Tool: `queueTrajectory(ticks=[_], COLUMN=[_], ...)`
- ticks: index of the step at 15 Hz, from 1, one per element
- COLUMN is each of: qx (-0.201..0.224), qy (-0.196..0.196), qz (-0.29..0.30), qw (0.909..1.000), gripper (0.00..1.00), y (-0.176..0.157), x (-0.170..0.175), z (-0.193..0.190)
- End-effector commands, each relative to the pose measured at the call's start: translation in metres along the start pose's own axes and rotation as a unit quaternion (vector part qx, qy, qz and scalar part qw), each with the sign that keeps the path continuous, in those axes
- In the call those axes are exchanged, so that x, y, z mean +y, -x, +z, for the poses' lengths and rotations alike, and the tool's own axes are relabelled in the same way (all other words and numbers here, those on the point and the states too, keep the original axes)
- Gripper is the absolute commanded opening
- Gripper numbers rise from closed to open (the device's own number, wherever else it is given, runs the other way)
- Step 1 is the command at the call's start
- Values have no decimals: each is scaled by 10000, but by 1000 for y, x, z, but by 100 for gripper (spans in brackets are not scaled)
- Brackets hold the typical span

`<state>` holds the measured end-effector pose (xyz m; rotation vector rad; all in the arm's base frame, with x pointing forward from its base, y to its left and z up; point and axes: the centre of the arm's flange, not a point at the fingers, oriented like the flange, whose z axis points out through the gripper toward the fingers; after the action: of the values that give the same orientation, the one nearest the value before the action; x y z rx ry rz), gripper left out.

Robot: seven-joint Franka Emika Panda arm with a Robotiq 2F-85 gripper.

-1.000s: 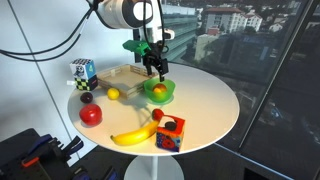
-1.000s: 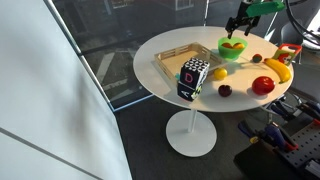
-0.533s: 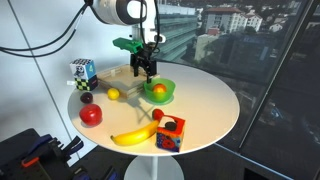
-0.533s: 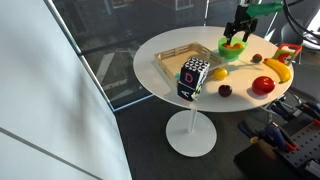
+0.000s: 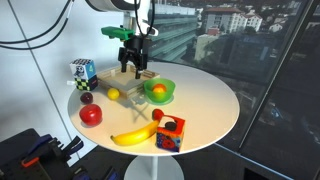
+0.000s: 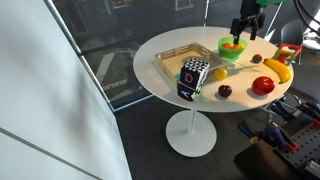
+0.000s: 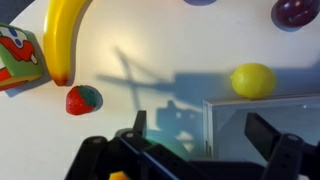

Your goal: Put the orange in the green bowl

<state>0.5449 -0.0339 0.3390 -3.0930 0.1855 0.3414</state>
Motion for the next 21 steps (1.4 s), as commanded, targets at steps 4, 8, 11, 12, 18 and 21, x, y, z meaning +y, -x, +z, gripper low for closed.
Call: queueTrajectory(ticks=[4,8,11,12,18,21], qx=[-430,-280,-80,31,548,487], qy=[127,150,111,89,101,22], qz=[-296,-232,-189,-174,-250,-298], qw=[9986,9992,9997,9998,9981,9984], gripper=[100,100,100,100,100,100], y=[56,80,95,99,115,104], x=[-16,-24,-27,-27,-29,-28], z=[-24,-32,-39,-42,-56,-57])
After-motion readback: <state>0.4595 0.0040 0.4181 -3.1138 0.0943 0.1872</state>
